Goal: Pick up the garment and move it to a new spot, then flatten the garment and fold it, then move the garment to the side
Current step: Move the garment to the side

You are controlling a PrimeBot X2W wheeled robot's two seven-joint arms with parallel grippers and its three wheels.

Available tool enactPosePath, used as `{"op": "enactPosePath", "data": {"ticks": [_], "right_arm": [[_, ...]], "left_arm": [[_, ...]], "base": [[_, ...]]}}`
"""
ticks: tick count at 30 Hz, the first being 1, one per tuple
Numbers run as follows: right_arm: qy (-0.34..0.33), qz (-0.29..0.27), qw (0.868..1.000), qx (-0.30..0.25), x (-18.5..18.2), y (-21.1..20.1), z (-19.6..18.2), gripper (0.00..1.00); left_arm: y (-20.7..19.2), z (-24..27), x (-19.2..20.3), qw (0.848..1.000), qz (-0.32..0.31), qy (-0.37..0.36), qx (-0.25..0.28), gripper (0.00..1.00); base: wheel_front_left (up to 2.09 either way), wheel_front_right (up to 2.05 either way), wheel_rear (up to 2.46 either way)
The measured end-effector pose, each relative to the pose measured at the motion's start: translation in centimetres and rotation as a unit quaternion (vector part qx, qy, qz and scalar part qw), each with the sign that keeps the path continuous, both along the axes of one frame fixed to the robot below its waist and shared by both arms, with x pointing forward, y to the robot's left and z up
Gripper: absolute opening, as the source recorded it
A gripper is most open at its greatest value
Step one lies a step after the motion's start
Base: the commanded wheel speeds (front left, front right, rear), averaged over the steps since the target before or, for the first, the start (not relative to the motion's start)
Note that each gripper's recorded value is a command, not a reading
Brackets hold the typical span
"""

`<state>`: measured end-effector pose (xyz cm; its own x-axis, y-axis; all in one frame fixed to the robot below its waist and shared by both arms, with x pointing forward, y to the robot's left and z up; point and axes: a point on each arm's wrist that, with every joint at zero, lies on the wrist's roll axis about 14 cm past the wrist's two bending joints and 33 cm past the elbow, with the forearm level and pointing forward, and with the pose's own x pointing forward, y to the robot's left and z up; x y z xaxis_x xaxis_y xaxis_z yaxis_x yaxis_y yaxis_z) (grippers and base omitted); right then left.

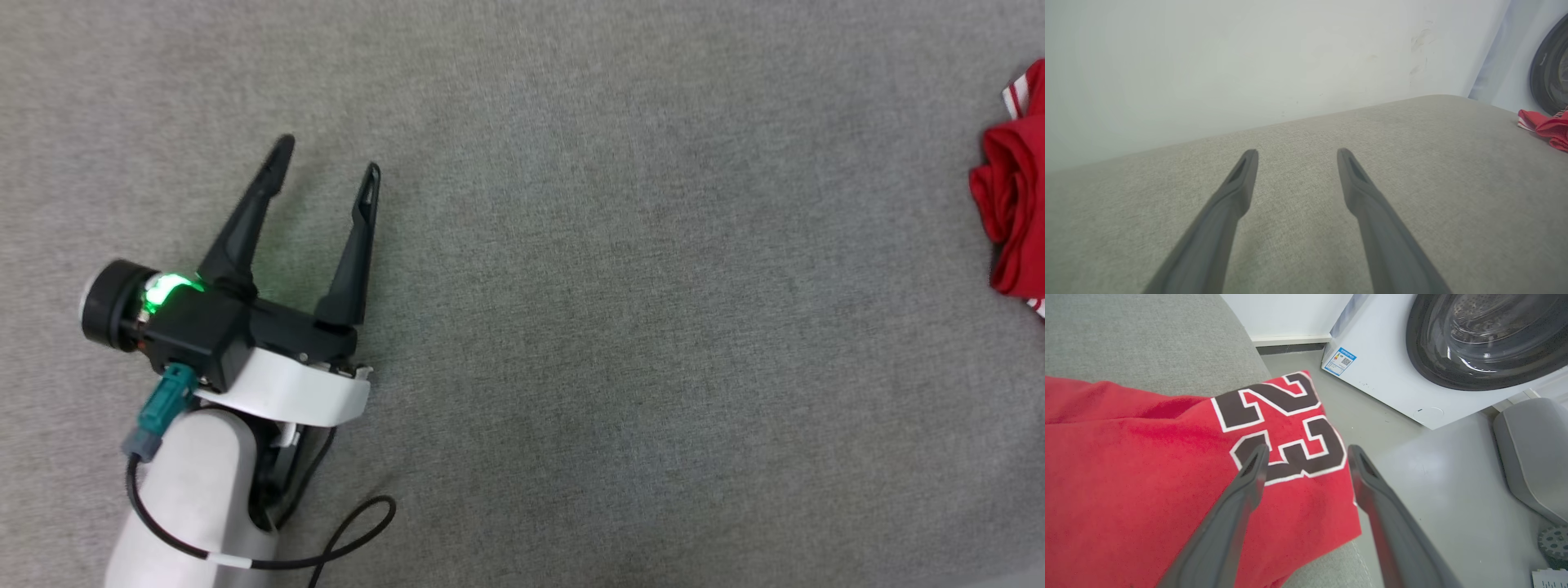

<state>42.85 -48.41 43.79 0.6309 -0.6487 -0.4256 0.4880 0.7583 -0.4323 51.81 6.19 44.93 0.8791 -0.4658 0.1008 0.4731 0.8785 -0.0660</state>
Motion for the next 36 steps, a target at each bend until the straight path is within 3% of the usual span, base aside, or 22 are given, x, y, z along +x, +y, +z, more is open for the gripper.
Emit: {"op": "enactPosePath", "data": {"ticks": [7, 19, 30, 36], "right_arm": [[-0.049, 0.002, 0.998, -0.032, -2.3, 0.0, 3.3, 1.00], [-0.157, 0.049, 0.986, 0.022, -7.5, 5.4, 5.5, 1.00], [-0.221, 0.138, 0.961, 0.087, -8.8, 13.8, 5.8, 1.00], [-0.245, 0.202, 0.939, 0.128, -7.9, 19.4, 6.0, 1.00]], "left_arm": [[0.7, 1.5, -2.5, 1.000, 0.020, 0.008, 0.002, 1.00], [3.3, 5.3, -9.0, 0.997, 0.080, 0.002, 0.000, 1.00], [5.8, 7.1, -13.4, 0.992, 0.127, -0.011, -0.002, 1.00], [7.5, 7.1, -15.0, 0.988, 0.157, -0.010, -0.002, 1.00]], "base": [[0.00, 0.00, 0.00], [0.00, 0.00, 0.00], [0.00, 0.00, 0.00], [0.00, 0.00, 0.00]]}}
